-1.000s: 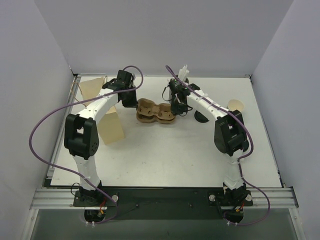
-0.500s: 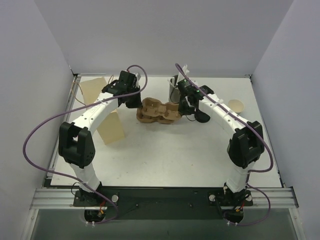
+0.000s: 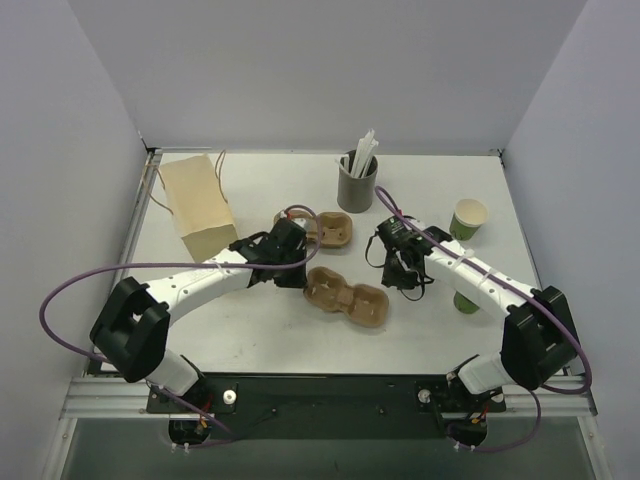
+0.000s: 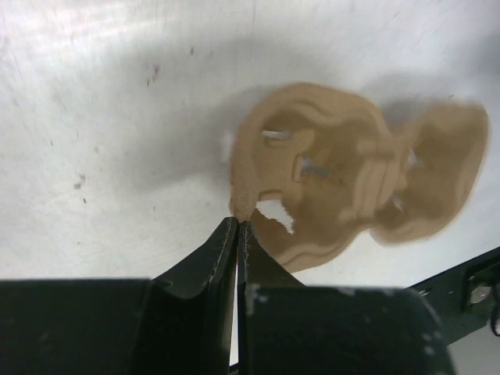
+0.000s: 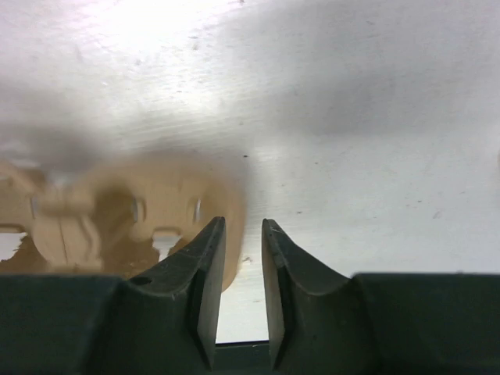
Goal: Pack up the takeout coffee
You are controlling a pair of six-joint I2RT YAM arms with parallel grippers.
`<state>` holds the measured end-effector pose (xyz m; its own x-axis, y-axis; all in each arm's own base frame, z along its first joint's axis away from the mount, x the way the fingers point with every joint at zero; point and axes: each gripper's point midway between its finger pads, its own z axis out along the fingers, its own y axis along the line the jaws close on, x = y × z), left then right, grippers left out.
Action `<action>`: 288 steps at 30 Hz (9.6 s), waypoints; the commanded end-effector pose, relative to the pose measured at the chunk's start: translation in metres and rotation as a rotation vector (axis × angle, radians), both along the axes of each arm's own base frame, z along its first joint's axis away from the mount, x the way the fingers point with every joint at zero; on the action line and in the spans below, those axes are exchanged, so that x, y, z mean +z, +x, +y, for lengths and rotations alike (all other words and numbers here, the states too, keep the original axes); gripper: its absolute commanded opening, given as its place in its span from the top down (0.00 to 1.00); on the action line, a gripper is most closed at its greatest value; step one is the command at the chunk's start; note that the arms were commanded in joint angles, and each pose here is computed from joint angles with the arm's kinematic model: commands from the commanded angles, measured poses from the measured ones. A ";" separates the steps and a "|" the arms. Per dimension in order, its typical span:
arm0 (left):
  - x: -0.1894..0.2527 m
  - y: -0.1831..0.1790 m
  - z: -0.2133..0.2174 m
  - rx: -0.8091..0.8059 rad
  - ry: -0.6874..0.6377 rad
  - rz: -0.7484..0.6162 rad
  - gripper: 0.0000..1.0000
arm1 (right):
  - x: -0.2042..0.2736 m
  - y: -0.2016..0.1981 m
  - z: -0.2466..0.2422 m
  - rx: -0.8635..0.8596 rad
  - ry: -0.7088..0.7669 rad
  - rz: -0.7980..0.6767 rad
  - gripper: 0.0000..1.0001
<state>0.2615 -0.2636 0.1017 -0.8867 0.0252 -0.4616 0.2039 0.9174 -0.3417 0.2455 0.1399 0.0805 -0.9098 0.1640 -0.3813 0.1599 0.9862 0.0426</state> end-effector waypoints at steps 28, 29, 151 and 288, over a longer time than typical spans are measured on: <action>0.105 0.034 0.043 0.175 -0.008 -0.203 0.41 | -0.018 -0.009 0.120 -0.059 0.000 -0.041 0.45; 0.105 0.036 0.041 0.168 -0.009 -0.204 0.41 | -0.018 -0.006 0.121 -0.058 0.000 -0.040 0.45; 0.309 0.057 0.196 0.770 0.244 -0.504 0.53 | -0.010 0.005 0.056 0.231 0.052 -0.016 0.62; 0.267 0.025 0.035 -0.482 -0.210 -0.687 1.00 | 0.355 -0.039 0.187 0.841 1.403 -0.675 0.65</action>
